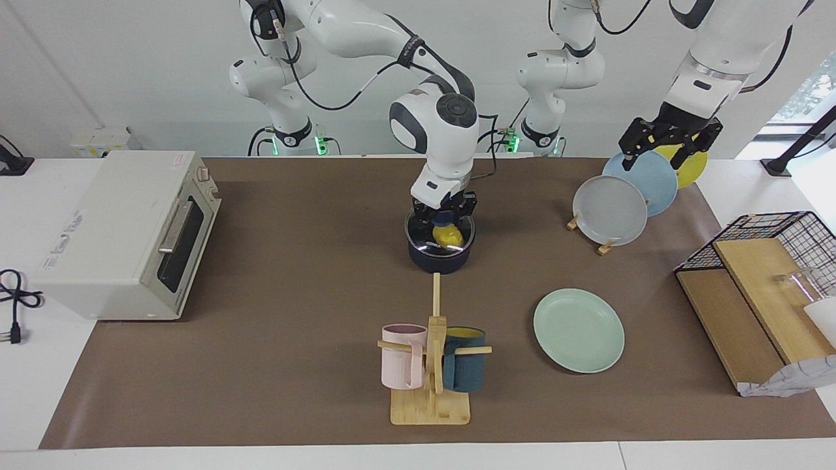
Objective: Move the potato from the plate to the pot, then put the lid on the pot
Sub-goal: 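Carry the glass lid over the saucepan with the right gripper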
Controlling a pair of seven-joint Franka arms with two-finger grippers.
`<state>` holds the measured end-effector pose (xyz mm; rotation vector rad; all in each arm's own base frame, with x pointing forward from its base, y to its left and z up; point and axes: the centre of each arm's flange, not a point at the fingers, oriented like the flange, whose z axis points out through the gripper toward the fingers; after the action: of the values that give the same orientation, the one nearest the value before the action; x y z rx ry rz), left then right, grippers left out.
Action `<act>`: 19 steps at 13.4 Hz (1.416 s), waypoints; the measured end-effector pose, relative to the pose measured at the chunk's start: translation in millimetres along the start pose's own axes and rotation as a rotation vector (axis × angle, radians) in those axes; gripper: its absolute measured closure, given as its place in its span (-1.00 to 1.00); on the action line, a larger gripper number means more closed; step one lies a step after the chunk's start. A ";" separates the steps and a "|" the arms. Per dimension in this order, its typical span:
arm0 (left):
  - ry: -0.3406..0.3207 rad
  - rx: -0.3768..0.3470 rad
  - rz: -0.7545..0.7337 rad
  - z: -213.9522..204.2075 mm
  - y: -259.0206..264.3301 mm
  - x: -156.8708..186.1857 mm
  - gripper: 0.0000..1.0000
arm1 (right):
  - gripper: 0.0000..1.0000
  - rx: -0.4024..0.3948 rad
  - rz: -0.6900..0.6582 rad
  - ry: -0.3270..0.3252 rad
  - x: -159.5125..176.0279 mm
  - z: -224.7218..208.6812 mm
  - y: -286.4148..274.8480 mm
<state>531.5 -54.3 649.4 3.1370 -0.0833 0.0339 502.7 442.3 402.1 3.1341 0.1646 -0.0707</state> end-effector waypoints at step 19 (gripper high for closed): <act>-0.002 0.001 0.010 -0.5 5.7 -3.3 -1.00 | -1.00 0.019 0.153 0.058 32.6 -135.6 98.1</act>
<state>527.8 -59.8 649.8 3.1381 -0.0997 0.0307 551.4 348.8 536.0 3.1568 -0.0767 0.0198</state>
